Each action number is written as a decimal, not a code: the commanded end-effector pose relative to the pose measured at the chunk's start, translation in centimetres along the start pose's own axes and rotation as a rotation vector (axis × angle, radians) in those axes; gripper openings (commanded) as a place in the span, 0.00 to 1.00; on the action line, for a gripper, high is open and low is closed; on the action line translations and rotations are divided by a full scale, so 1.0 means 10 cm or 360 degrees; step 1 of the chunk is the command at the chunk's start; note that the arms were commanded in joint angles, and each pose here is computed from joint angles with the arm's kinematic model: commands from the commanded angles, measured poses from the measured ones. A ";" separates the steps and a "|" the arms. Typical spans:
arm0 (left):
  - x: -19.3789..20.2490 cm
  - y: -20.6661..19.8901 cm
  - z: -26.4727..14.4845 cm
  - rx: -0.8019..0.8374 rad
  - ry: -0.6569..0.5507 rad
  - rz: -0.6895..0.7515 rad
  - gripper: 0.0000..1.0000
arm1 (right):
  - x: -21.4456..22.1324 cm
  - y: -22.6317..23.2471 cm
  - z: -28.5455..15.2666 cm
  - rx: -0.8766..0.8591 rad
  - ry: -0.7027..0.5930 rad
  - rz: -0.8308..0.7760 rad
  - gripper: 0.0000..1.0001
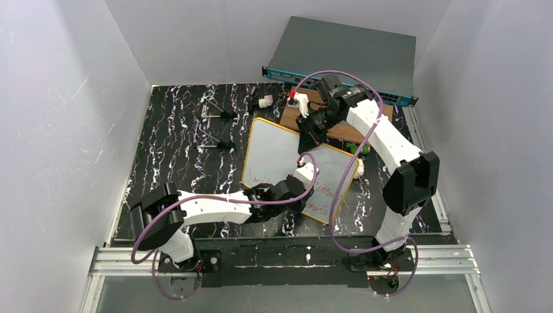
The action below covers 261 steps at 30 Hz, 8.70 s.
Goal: Erase the whiteboard
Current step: Erase the whiteboard at the center of the board.
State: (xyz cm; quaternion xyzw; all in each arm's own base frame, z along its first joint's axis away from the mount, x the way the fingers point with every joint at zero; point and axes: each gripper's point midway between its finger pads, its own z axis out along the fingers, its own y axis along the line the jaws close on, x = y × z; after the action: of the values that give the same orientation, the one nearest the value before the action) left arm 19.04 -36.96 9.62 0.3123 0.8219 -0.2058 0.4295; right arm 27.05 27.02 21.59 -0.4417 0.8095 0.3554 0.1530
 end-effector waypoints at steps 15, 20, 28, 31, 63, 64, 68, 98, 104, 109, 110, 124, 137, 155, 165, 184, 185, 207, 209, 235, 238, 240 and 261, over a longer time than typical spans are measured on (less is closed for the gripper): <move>-0.97 0.11 -0.18 -0.0099 -0.0319 0.0008 0.00 | -0.04 0.06 0.06 -0.0062 -0.0045 -0.0007 0.01; -0.79 0.15 -0.30 -0.0058 -0.0237 -0.0014 0.00 | -0.04 0.04 0.07 -0.0048 -0.0038 -0.0006 0.01; -0.30 0.03 -0.41 0.0134 -0.0052 -0.0087 0.00 | -0.03 0.02 0.10 -0.0061 -0.0024 0.0003 0.01; -0.16 0.02 -0.35 0.0133 -0.0005 -0.0099 0.00 | -0.03 0.02 0.10 -0.0060 -0.0022 0.0002 0.01; -0.68 0.17 -0.05 -0.0112 -0.0082 0.0041 0.00 | -0.02 0.05 0.08 -0.0065 -0.0029 -0.0004 0.01; -0.73 0.18 -0.06 -0.0111 -0.0093 0.0035 0.00 | -0.02 0.05 0.08 -0.0063 -0.0030 -0.0006 0.01; -0.79 0.20 -0.09 -0.0085 -0.0108 0.0033 0.00 | -0.02 0.05 0.08 -0.0062 -0.0031 -0.0007 0.01; -0.05 0.15 0.01 -0.0236 0.0289 -0.0030 0.00 | -0.01 0.05 0.12 -0.0076 -0.0017 0.0004 0.01; -0.43 0.16 0.02 -0.0287 0.0185 0.0021 0.00 | -0.01 0.06 0.11 -0.0071 -0.0021 -0.0003 0.01; -0.76 0.14 -0.03 -0.0281 0.0074 0.0042 0.00 | -0.01 0.06 0.10 -0.0064 -0.0021 -0.0005 0.01; -0.82 0.14 -0.05 -0.0280 0.0051 0.0040 0.00 | -0.01 0.06 0.09 -0.0063 -0.0024 -0.0008 0.01; -1.15 0.29 -0.45 -0.0251 -0.0222 -0.0078 0.00 | 0.00 0.05 0.10 -0.0059 -0.0022 -0.0008 0.01; -0.32 -0.04 -0.43 0.0052 0.0103 -0.0154 0.00 | 0.00 0.04 0.12 -0.0063 -0.0013 0.0000 0.01; 0.04 -0.18 -0.04 -0.0150 0.0376 -0.0062 0.00 | 0.00 0.05 0.11 -0.0064 -0.0016 -0.0003 0.01; -0.63 -0.08 0.01 -0.0208 0.0160 -0.0039 0.00 | 0.00 0.06 0.10 -0.0064 -0.0019 -0.0004 0.01; -1.08 0.12 -0.44 -0.0017 -0.0062 -0.0148 0.00 | 0.02 0.04 0.12 -0.0067 -0.0011 0.0002 0.01; -1.03 0.11 -0.46 0.0008 -0.0044 -0.0153 0.00 | 0.01 0.04 0.13 -0.0068 -0.0010 0.0003 0.01; 0.00 -0.36 -0.08 -0.0025 0.0425 -0.0094 0.00 | 0.01 0.03 0.12 -0.0059 -0.0009 0.0000 0.01; -0.02 -0.33 -0.04 -0.0073 0.0420 -0.0085 0.00 | 0.02 0.03 0.12 -0.0059 -0.0008 0.0001 0.01; -1.35 -0.13 -0.21 -0.0005 -0.0027 -0.0040 0.00 | 0.02 0.04 0.10 -0.0047 -0.0016 -0.0010 0.01; -1.25 -0.20 -0.30 0.0096 -0.0012 -0.0088 0.00 | 0.02 0.03 0.12 -0.0055 -0.0011 -0.0002 0.01; -1.13 -0.27 -0.34 0.0154 0.0028 -0.0115 0.00 | 0.02 0.03 0.12 -0.0059 -0.0010 -0.0001 0.01; -0.58 -0.25 0.10 -0.0190 0.0294 -0.0016 0.00 | 0.03 0.03 0.12 -0.0050 -0.0007 -0.0001 0.01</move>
State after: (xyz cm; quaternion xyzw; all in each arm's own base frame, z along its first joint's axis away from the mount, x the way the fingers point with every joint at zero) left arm 14.71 -40.88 9.29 0.3515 0.8845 -0.1452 0.2703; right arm 26.96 27.47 20.93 -0.4314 0.8112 0.3664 0.1471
